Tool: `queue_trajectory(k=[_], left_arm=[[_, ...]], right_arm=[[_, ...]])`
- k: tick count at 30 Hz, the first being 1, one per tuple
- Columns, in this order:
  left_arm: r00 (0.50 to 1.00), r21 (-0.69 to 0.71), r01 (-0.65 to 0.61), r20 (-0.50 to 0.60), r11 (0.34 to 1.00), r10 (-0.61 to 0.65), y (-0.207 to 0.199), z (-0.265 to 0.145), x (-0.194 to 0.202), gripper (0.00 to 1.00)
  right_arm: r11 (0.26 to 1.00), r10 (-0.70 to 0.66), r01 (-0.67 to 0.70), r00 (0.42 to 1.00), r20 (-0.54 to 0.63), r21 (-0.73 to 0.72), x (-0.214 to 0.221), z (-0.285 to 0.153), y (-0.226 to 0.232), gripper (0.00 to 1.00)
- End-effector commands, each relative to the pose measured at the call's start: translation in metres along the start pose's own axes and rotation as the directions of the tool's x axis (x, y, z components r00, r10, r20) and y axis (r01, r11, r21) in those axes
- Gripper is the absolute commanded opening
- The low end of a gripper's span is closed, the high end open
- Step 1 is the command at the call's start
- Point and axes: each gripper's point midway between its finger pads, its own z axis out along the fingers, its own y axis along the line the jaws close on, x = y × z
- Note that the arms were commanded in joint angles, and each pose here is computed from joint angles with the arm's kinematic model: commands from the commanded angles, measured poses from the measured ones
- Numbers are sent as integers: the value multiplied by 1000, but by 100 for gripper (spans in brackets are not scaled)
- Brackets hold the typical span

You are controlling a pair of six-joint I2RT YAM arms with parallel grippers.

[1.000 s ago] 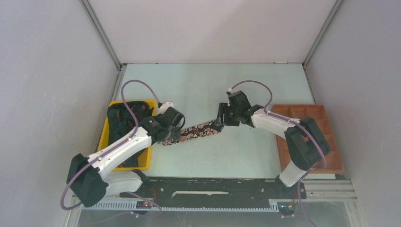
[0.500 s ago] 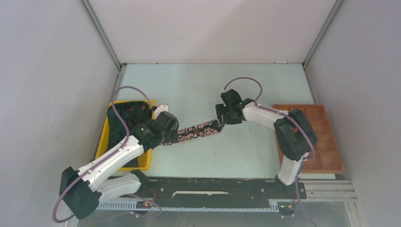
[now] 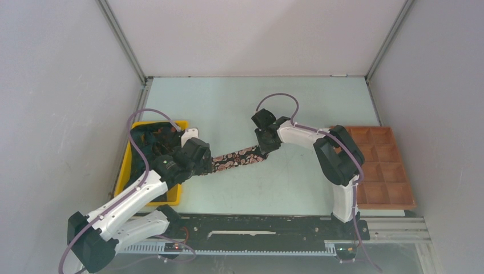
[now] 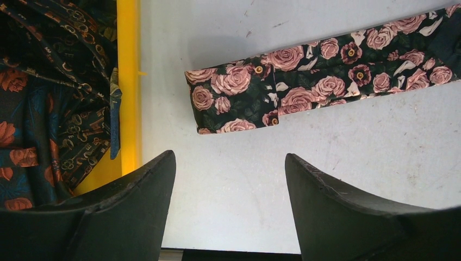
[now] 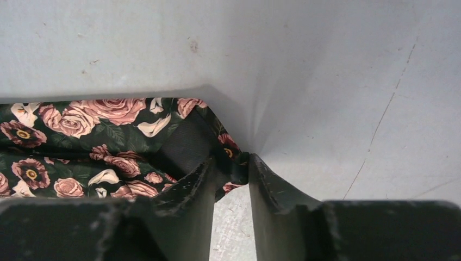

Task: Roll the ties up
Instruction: Roll the tie at the center of the board.

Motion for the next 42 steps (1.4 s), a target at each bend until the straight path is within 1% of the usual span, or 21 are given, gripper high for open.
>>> queue_trajectory(k=[1,4,7,10,17,21,23,25,27,28,29,32,35,37,39,42], left_arm=[[999,10,36,29,999,-37,0,-1,-6,79],[999,8,40,34,999,-41,1,-2,-7,78],[998,4,49,41,999,-49,3,-3,-9,78],[997,1,60,50,998,-60,4,-3,-12,78],[988,8,131,81,991,-131,7,0,-20,79],[980,55,175,90,983,-179,3,5,-24,79],[976,86,193,88,977,-200,-1,8,-25,79],[972,113,205,91,972,-215,-5,12,-25,79],[968,140,215,100,967,-229,-10,14,-27,79],[967,153,217,102,964,-234,-12,15,-28,79],[966,163,218,101,962,-236,-14,16,-28,79],[963,178,231,99,957,-251,-16,21,-26,78],[958,218,249,89,944,-273,-20,26,-23,80],[952,241,263,91,934,-291,-22,29,-23,81],[945,255,277,99,926,-311,-21,30,-23,81],[935,271,301,102,914,-338,-18,34,-22,81]], right_arm=[[999,-16,18,999,-34,36,8,9,-2,27],[999,-16,17,999,-34,38,8,10,-4,19],[999,-10,11,1000,-28,45,4,8,-10,14],[998,6,-4,1000,-23,68,-1,5,-25,12],[991,47,-44,999,-22,126,-7,2,-67,12],[982,82,-78,997,-15,172,-9,-3,-95,17],[980,101,-100,995,0,174,-14,-9,-103,24],[980,107,-110,994,28,164,-20,-18,-103,36],[984,108,-117,991,75,134,-32,-33,-96,53],[986,110,-120,990,93,115,-36,-40,-92,57],[989,112,-122,988,111,88,-40,-46,-85,58],[992,125,-119,980,152,-46,-50,-67,-52,58],[960,127,-79,978,167,-269,-58,-85,4,58],[912,126,-48,978,168,-408,-60,-95,42,56],[831,115,-19,984,139,-556,-56,-104,85,53],[725,128,-23,986,102,-689,-55,-110,130,49]])
